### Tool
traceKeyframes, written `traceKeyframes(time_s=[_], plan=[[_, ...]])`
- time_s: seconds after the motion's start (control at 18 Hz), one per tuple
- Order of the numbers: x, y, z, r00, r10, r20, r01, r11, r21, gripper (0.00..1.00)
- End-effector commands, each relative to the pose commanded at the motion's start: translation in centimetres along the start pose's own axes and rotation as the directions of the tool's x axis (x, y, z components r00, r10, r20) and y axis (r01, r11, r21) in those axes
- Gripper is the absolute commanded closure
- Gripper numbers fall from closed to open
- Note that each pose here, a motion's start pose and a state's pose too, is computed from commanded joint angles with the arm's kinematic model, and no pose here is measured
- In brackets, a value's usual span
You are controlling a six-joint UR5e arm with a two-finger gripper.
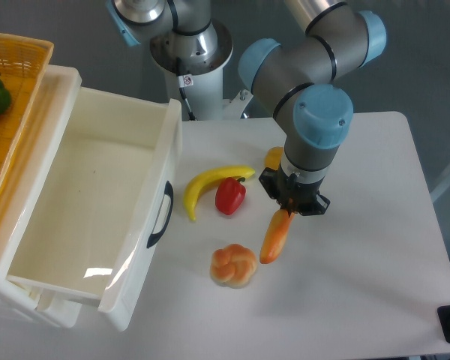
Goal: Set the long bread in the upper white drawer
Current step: 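Lift the held long orange bread up from the table, then carry the long orange bread over the open white drawer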
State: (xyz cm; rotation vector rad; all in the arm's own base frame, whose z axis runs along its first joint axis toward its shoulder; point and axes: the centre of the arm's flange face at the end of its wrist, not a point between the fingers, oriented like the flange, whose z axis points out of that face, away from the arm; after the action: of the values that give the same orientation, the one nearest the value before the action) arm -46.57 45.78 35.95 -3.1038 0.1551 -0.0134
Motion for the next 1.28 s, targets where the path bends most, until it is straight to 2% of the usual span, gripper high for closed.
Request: traceKeyframes(time_s=[0.5,0.72,1.0,1.17,1.28], plan=[[-0.5,0.8,-1.0,1.000,-0.018,0.013,0.018,1.000,0.005,1.00],[0.5,0.8,-2.6,0.999,-0.033,0.016,0.033,0.999,0.013,1.00],[3.1,-1.9,-4.9,0.994,-0.111,-0.001,0.111,0.992,0.065,1.00],[3.8,-3.2,-6.3,0.980,-0.197,0.003,0.196,0.977,0.088,1.00],[5.0,-3.2,-8.5,0.978,-0.208,0.009,0.206,0.973,0.103,1.00]])
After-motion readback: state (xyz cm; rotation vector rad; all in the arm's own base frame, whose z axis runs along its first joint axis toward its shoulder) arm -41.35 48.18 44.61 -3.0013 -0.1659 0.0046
